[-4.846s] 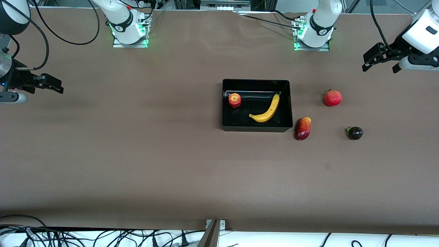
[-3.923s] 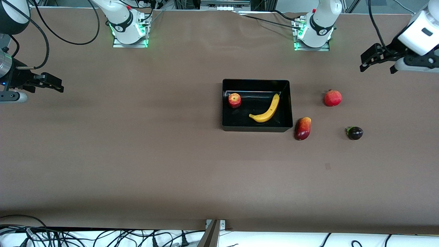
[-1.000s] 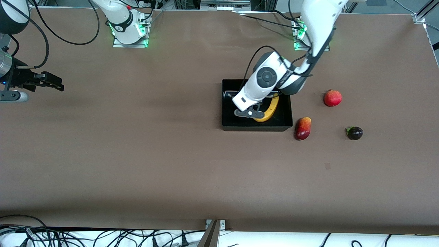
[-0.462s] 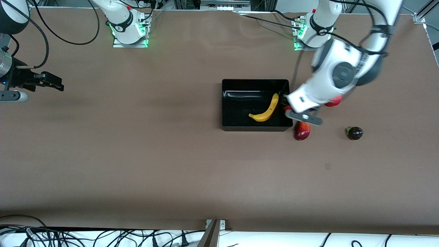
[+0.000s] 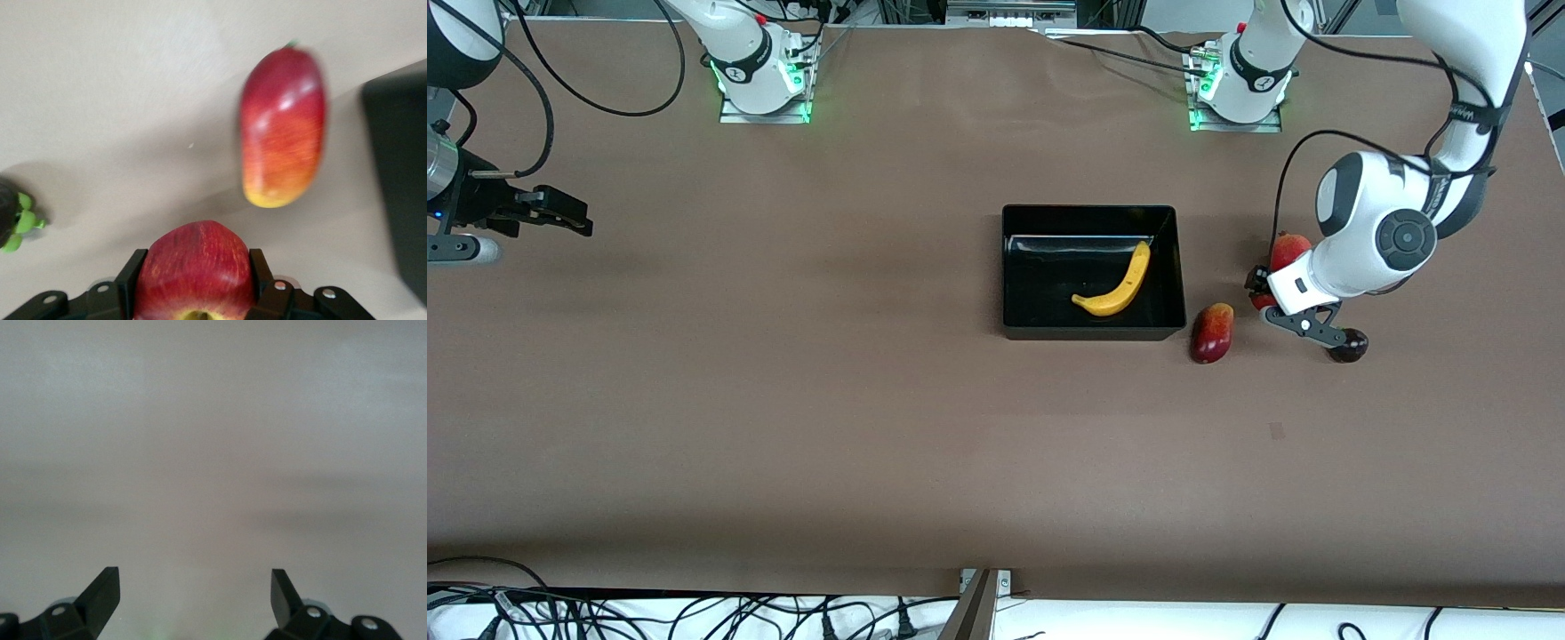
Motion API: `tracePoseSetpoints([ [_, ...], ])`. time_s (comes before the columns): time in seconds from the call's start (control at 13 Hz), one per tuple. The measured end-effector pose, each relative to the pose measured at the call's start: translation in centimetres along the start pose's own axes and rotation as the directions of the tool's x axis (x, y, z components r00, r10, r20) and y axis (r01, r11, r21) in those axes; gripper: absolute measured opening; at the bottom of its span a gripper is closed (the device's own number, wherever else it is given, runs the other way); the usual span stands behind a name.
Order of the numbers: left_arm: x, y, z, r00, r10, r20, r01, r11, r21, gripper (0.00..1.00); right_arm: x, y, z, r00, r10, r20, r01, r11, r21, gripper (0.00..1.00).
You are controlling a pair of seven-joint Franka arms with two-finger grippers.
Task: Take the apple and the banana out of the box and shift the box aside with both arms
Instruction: 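Lift the apple out with the left gripper and set it beside the mango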
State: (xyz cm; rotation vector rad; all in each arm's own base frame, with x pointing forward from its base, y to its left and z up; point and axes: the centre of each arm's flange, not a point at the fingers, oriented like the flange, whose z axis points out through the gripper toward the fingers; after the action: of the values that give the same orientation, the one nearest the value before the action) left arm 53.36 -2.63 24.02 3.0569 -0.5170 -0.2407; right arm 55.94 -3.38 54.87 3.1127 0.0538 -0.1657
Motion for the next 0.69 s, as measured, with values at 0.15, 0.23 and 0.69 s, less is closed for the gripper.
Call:
tracePoseSetpoints([
  [0.15,-0.4,-0.7,3.1,1.000,-0.001,0.011,0.001,1.000,-0.012,0.66,0.0,0.0,0.0,1.000,0.000,0.000,0.000,1.000,0.000,1.00],
  [0.23,-0.3,-0.7,4.1,1.000,-0.001,0.015,0.001,1.000,-0.017,0.66,0.0,0.0,0.0,1.000,0.000,0.000,0.000,1.000,0.000,1.00],
  [0.69,0.4,-0.8,2.9,1.000,-0.008,0.004,0.008,1.000,-0.019,1.00,0.0,0.0,0.0,1.000,0.000,0.001,0.000,1.000,0.000,1.00],
])
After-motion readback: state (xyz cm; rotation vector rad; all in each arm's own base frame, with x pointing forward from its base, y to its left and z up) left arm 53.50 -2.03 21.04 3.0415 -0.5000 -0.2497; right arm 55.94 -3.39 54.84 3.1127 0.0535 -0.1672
